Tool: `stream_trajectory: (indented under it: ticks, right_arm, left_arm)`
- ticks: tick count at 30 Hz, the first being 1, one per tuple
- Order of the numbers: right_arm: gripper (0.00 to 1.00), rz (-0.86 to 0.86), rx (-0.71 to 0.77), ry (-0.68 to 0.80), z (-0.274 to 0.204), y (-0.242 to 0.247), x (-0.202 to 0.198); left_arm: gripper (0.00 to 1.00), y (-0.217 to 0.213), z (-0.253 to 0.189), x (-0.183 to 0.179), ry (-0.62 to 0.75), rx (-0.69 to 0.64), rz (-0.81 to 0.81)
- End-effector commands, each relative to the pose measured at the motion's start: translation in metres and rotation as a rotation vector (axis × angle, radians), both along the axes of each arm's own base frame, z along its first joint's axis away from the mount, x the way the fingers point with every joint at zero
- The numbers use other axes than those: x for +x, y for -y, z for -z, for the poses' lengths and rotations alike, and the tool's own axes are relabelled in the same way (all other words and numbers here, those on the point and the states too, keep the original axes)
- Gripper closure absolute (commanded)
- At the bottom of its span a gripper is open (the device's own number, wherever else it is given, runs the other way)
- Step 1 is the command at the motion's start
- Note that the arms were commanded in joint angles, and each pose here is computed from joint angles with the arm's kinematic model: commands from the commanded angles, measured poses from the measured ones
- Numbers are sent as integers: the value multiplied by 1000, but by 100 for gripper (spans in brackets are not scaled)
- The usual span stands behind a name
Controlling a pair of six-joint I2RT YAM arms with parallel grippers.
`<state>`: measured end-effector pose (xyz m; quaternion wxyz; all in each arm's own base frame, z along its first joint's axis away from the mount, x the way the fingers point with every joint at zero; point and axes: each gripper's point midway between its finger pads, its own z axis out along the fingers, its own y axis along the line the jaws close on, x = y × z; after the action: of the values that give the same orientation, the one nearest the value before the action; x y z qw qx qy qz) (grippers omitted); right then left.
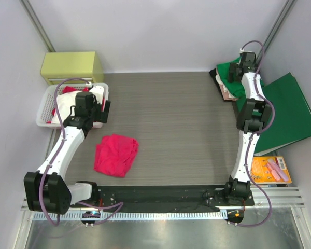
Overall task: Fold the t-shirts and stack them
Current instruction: Put the neatly folded tshirt into the corner of the board with both arms
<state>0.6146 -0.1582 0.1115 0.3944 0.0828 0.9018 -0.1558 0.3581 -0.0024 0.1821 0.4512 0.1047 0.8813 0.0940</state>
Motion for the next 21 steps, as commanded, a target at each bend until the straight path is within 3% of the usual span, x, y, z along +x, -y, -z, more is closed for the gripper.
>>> stream_trajectory:
  ticks: [1, 10, 16, 21]
  right_arm:
    - [0, -13, 94, -20, 28, -14, 5]
    - [0, -65, 362, -167, 113, -60, -17]
    - [0, -166, 247, -235, 107, -72, -33]
    - [0, -230, 261, -263, 91, -83, -59]
  left_arm:
    - [7, 1, -1, 4, 7, 0, 11]
    - [8, 1, 2, 4, -4, 1, 19]
    - [8, 1, 1, 4, -2, -1, 20]
    - [8, 2, 2, 4, -3, -4, 24]
